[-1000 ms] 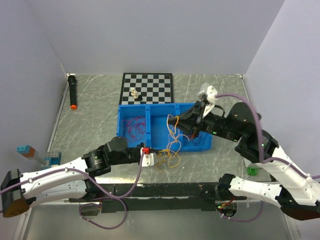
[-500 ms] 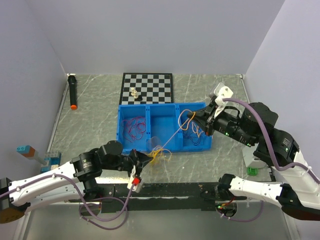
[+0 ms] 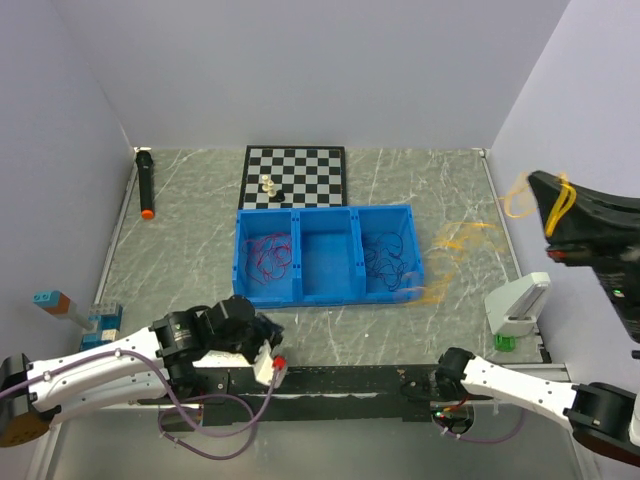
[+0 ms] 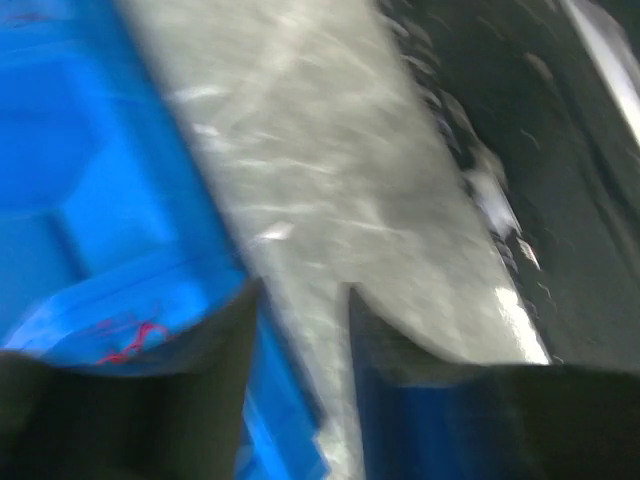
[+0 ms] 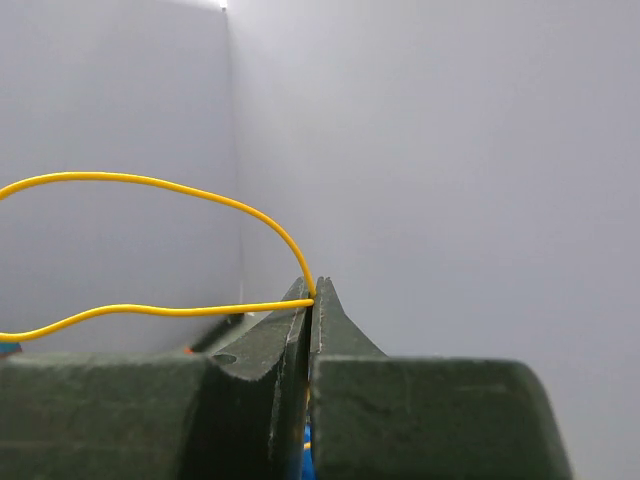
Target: Untangle the cables
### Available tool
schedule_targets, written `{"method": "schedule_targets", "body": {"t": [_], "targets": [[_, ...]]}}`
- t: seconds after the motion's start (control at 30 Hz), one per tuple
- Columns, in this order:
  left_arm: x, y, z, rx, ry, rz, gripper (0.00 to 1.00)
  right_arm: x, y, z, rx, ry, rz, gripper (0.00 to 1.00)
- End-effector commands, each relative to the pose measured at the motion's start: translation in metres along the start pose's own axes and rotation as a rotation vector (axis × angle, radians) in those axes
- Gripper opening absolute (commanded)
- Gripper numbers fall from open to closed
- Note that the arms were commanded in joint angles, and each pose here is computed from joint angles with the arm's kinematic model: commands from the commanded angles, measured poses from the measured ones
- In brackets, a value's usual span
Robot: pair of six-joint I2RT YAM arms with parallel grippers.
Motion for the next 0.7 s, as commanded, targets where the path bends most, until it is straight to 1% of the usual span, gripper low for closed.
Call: {"method": "schedule_targets", "body": {"t": [0.0,0.03,0.07,0.23,0.3,0.4,0.43,0.53,0.57,0.67], "targets": [[0.027,-0.023,0.073,0.291,-0.221,-0.084,0.86,-0.023,0.023,0.009,0.028,0.009,0.062,0.00],[0.032,-0.028,0.084,0.340,-0.287,-0.111,0.97,-0.027,0.026,0.012,0.042,0.014,0.076,0.00],[0.038,-0.034,0.097,0.394,-0.349,-0.143,0.97,-0.030,0.029,0.014,0.050,0.019,0.088,0.00],[0.062,-0.056,0.149,0.563,-0.564,-0.293,0.97,-0.034,0.035,0.024,0.106,0.051,0.106,0.00],[0.070,-0.062,0.163,0.597,-0.609,-0.348,0.97,-0.036,0.038,0.029,0.131,0.064,0.114,0.00],[0.079,-0.063,0.175,0.605,-0.654,-0.414,0.97,-0.034,0.040,0.035,0.165,0.085,0.112,0.00],[0.078,-0.062,0.177,0.622,-0.703,-0.417,0.97,-0.034,0.040,0.036,0.176,0.090,0.112,0.00],[0.076,-0.072,0.194,0.727,-0.785,-0.437,0.97,-0.034,0.041,0.044,0.225,0.120,0.114,0.00],[0.078,-0.077,0.201,0.760,-0.803,-0.461,0.97,-0.035,0.041,0.046,0.239,0.130,0.114,0.00],[0.089,-0.085,0.211,0.746,-0.777,-0.529,0.97,-0.039,0.044,0.052,0.273,0.157,0.117,0.00]]}}
Point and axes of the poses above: each gripper's point midway between its finger pads, its own y axis out along the fingers, its own z axis along the line the jaws close on, x = y × z, the point moved 5 cm from there along -y, back along the fingers, and after that the axes turned 13 degrees about y, right-handed, at the moved point
